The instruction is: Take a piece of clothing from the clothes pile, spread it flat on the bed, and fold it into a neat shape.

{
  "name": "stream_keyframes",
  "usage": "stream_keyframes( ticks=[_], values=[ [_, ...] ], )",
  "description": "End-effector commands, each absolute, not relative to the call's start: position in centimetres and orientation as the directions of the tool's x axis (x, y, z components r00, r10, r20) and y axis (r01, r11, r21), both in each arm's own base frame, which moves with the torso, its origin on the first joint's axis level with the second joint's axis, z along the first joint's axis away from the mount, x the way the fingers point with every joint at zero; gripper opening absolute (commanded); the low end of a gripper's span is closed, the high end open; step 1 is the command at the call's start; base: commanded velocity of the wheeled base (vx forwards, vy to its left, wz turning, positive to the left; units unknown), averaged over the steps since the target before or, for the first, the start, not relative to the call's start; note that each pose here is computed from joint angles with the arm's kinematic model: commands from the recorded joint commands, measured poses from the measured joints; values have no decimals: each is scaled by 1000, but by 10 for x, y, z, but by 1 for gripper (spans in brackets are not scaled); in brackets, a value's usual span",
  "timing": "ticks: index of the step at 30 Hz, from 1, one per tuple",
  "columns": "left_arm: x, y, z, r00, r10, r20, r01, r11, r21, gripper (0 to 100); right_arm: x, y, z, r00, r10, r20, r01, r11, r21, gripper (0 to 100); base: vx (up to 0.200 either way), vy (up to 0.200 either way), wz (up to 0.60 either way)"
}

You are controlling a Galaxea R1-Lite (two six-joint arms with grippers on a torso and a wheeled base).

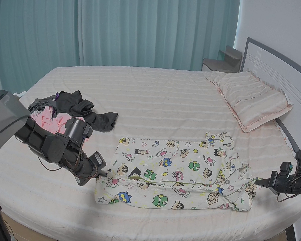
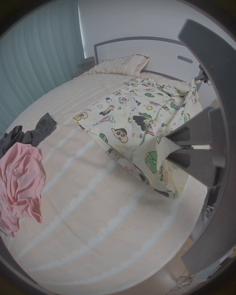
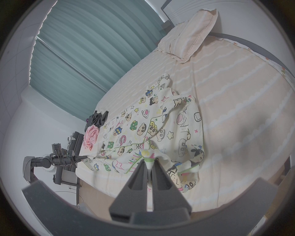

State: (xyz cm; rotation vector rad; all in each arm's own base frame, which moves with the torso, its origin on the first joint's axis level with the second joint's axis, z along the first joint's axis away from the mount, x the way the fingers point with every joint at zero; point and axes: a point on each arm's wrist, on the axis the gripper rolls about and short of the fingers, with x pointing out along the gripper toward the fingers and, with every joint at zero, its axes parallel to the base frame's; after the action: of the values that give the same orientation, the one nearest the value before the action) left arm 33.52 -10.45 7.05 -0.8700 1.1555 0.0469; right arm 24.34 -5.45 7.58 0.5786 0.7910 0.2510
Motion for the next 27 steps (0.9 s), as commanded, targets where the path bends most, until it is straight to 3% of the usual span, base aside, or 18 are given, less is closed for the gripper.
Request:
stream_keyframes(
  ticks=[1,12,20,27],
  values=[
    [349,-108,59,434,-381,-816,-462,684,-565,0,255,-57,65,668,426,-611,18,811,585,0,0,0,0],
    [379,-121,36,474,-282,-834,-484,708,-515,0,283,-58,62,679,396,-618,73,802,593,0,0,0,0],
    [392,-129,37,487,-282,-826,-472,711,-521,0,297,-54,53,669,369,-645,98,816,569,0,0,0,0],
    [402,-132,37,474,-271,-838,-483,715,-505,0,305,-52,57,679,372,-633,132,786,604,0,0,0,0]
  ],
)
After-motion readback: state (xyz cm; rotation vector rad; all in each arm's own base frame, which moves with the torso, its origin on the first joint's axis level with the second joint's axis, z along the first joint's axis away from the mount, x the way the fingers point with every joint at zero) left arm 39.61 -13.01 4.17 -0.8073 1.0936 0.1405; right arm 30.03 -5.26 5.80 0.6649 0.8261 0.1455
